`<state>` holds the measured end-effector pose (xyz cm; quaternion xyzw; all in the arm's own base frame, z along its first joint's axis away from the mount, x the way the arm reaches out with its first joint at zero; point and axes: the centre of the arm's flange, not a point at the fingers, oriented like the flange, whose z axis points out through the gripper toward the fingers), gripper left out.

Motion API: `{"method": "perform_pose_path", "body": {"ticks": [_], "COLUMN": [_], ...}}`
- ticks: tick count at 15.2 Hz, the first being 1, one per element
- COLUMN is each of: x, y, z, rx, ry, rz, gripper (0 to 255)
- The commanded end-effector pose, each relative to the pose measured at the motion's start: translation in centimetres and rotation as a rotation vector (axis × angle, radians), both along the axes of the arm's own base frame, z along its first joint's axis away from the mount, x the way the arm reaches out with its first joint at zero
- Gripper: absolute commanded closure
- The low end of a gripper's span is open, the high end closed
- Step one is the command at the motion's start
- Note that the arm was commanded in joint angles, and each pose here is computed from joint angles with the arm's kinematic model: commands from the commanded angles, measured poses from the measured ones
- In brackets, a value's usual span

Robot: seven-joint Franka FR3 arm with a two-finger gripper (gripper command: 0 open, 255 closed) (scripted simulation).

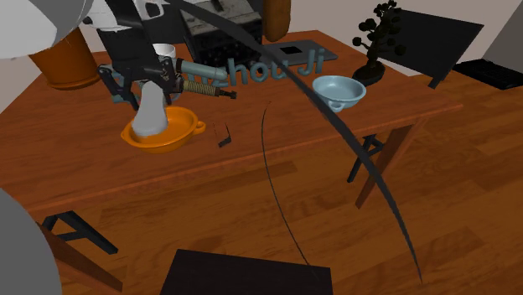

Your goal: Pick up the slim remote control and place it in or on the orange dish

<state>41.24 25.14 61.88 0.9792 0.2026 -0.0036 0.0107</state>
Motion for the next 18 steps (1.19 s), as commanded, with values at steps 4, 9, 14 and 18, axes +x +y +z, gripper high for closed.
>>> {"method": "perform_pose_path", "body": {"ticks": [4,9,14,18], "x": [0.0,0.0,0.0,0.0], "y": [0.1,0.1,0.1,0.1], "z": [-2.6,-4.9,-4.9,-4.9], "rx": [0.0,0.0,0.0,0.0], "ry": [-0.001,-0.001,-0.001,-0.001], "rz": [0.0,0.0,0.0,0.0], "gripper": [255,255,255,0]}}
